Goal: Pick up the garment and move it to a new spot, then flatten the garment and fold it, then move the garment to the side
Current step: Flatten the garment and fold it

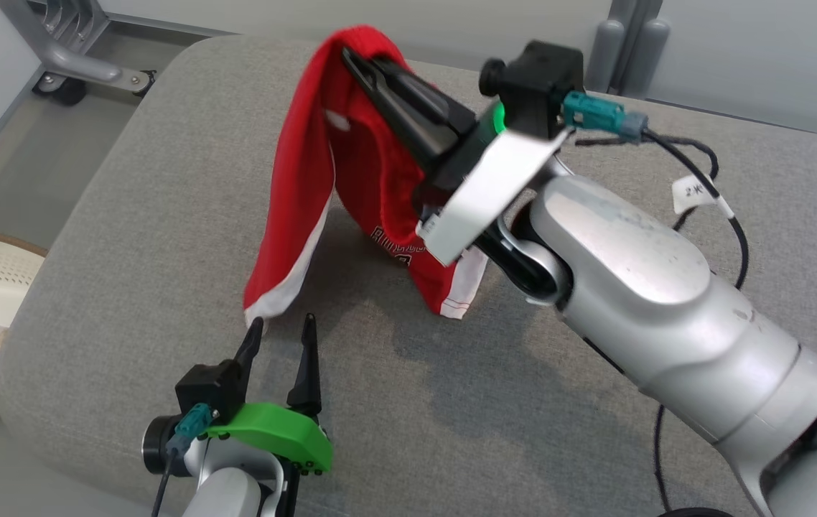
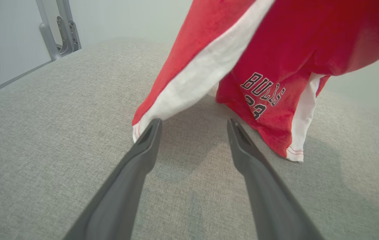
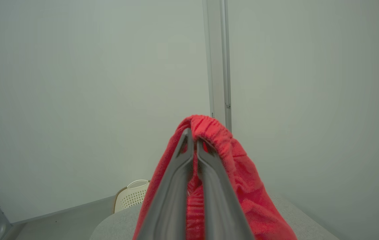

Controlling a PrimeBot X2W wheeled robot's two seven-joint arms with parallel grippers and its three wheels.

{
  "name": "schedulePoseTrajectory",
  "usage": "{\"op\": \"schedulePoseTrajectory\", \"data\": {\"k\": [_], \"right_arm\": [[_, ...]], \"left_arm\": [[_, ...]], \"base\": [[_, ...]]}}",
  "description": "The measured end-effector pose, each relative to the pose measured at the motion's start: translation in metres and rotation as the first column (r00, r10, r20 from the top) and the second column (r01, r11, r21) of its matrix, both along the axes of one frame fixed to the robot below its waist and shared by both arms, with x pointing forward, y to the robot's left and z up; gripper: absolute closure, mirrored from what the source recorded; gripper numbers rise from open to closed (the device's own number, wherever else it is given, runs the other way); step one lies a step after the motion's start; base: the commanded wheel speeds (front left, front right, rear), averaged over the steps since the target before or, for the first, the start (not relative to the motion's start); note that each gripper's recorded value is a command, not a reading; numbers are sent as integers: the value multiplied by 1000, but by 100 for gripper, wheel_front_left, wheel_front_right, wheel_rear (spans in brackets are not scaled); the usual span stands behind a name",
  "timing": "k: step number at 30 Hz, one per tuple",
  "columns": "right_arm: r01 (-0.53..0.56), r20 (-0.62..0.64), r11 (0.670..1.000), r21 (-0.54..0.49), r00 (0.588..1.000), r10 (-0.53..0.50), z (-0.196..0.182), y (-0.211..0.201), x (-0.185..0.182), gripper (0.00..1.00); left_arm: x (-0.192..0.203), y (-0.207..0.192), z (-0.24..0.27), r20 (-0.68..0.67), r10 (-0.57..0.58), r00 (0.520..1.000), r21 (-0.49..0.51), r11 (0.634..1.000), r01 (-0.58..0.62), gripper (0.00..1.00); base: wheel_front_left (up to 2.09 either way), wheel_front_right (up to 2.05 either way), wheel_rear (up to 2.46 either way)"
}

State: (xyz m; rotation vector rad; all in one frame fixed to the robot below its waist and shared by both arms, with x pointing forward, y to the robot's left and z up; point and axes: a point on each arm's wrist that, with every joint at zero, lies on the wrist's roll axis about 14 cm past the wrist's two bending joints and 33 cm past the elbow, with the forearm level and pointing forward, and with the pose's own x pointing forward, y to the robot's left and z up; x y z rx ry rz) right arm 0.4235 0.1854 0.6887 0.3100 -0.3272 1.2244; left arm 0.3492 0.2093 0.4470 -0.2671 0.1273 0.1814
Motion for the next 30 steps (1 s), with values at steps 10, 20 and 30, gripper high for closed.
{"op": "schedulePoseTrajectory", "data": {"k": [10,20,30], "right_arm": [[161,-325,926,-342,904,-277,-182,-133,27,100],[240,-455,809,-536,726,-516,-260,-247,12,100],[381,-377,739,-555,678,-632,-253,-290,35,0]], "left_arm": [[15,-13,-6,-11,-53,999,17,998,53,0],[33,-43,-10,-14,-157,987,14,987,157,0],[34,-50,-10,-15,-185,983,14,983,185,0]], "base": [[0,0,0],[0,0,0],[0,0,0]]}}
